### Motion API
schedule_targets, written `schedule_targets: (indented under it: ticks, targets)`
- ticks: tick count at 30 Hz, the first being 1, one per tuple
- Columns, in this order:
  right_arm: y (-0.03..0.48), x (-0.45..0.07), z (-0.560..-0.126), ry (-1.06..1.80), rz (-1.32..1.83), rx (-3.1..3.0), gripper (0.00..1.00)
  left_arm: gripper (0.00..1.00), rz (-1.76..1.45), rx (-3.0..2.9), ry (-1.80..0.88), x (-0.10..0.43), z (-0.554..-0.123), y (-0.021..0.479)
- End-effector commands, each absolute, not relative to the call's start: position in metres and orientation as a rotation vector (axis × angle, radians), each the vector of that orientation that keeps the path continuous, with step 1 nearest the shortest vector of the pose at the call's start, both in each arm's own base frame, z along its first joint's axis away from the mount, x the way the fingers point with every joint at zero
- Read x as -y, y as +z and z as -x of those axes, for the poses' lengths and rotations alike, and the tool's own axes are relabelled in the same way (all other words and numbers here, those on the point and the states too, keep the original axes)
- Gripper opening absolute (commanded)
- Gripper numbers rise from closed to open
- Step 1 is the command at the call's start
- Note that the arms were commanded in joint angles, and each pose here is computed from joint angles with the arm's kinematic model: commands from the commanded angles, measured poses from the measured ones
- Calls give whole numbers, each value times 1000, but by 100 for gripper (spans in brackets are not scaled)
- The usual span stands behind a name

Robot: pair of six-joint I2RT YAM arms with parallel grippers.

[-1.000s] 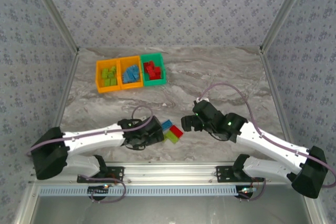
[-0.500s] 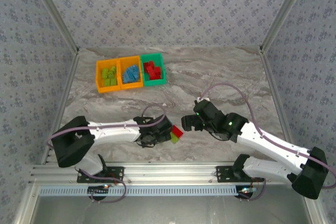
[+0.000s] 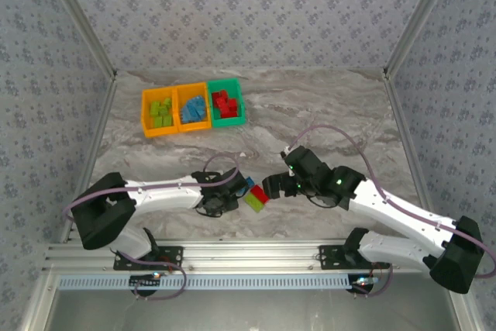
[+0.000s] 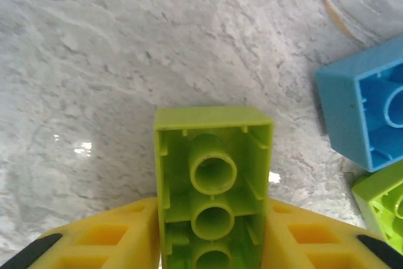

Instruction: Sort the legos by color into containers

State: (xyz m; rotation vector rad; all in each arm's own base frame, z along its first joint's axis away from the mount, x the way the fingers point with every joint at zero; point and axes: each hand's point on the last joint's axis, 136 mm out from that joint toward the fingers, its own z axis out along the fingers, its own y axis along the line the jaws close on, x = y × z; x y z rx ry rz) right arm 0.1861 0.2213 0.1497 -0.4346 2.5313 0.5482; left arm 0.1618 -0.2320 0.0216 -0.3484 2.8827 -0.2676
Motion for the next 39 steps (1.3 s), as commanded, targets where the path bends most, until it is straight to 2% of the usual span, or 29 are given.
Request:
schedule_targets:
  ticks: [1,4,9,15,21,27,28,30,32,35,39]
  targets:
    - [159,-248,-167,713,636,-2537,100,35,312,-2862,-300,225,-164,35]
    - [168,-259,-167,765,655,-2495,100,32,296,-2789,-339,218,-180,61]
    - [189,-258,-181,769,567,-2407,100,31,352,-2594,-333,182,-232,124]
    - [191,-243,-187,708,481,-2405,100,31,539,-2351,-199,95,-323,181]
    - [192,-233,-185,694,427,-2415,100,31,703,-2333,-144,30,-417,180]
    - [193,-221,-180,663,398,-2430,100,36,684,-2427,-213,19,-491,155]
    - [194,-220,-180,664,395,-2431,100,39,689,-2435,-206,17,-496,154]
    - [193,-218,-178,662,387,-2432,100,52,713,-2447,-192,10,-503,152]
    - [193,-215,-177,661,377,-2430,100,59,720,-2444,-197,8,-503,157]
    - [192,-214,-179,653,362,-2424,100,59,719,-2410,-234,11,-491,178]
    - [187,-216,-183,637,359,-2427,100,58,651,-2369,-276,26,-444,222]
